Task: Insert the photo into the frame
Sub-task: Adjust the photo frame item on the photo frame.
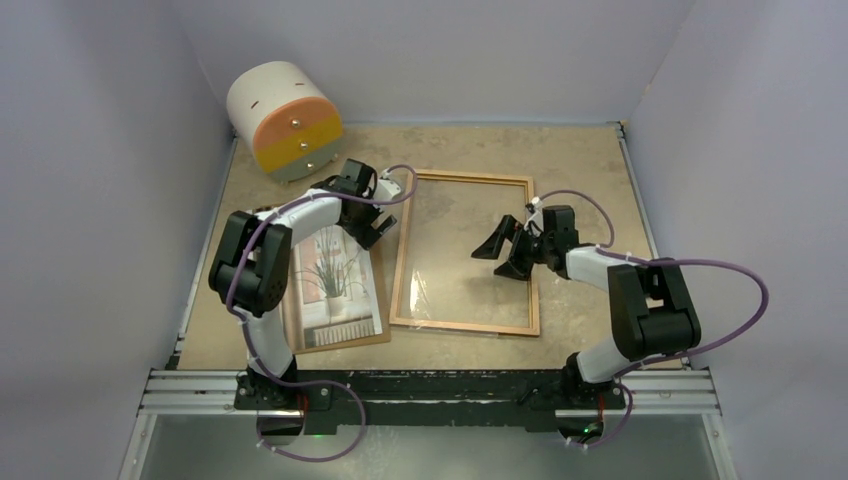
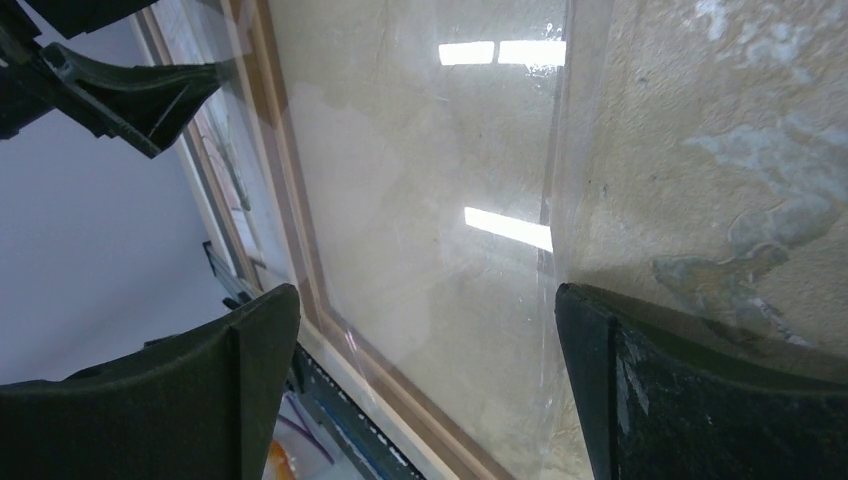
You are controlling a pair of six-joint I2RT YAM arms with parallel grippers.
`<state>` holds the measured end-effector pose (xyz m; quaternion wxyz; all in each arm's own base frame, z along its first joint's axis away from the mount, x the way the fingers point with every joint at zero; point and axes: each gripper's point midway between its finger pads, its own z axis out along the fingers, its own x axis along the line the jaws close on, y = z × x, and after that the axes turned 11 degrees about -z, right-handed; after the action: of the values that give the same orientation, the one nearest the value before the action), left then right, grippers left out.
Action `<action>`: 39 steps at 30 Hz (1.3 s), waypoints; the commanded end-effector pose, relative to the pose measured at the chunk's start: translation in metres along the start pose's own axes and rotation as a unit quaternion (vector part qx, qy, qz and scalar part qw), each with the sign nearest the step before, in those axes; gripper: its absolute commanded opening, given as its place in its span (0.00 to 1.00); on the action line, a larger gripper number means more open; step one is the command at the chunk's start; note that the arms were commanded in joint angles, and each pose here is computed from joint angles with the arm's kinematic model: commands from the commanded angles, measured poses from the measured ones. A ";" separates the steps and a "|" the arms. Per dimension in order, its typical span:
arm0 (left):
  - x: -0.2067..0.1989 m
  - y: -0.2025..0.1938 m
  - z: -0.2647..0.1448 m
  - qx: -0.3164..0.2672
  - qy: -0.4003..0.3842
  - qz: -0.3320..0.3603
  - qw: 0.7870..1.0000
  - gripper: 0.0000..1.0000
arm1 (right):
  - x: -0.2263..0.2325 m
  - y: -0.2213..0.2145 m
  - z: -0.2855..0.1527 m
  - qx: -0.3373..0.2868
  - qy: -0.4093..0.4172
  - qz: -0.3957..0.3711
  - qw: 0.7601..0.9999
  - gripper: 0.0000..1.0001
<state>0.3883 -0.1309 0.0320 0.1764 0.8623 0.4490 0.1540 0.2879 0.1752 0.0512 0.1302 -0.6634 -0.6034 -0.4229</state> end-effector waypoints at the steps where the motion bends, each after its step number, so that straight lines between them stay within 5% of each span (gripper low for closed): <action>1: -0.001 0.016 0.005 -0.023 -0.007 0.011 1.000 0.92 | 0.033 0.003 -0.008 -0.006 0.080 0.014 0.997 0.98; 13: -0.001 0.011 0.005 -0.018 0.000 0.025 1.000 0.92 | 0.069 0.020 -0.025 -0.040 0.152 0.033 0.987 0.95; 29: 0.008 0.005 0.010 -0.010 0.023 0.028 0.999 0.91 | -0.011 0.011 -0.023 -0.013 -0.080 -0.030 0.996 0.92; 39: 0.008 0.005 0.014 -0.006 0.024 0.027 0.999 0.91 | -0.022 0.015 0.000 -0.023 -0.065 -0.007 0.998 0.90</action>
<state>0.4002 -0.1212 0.0347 0.1630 0.8656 0.4342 0.1886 0.2918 0.1527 0.0422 0.0776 -0.6898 -0.6121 -0.3788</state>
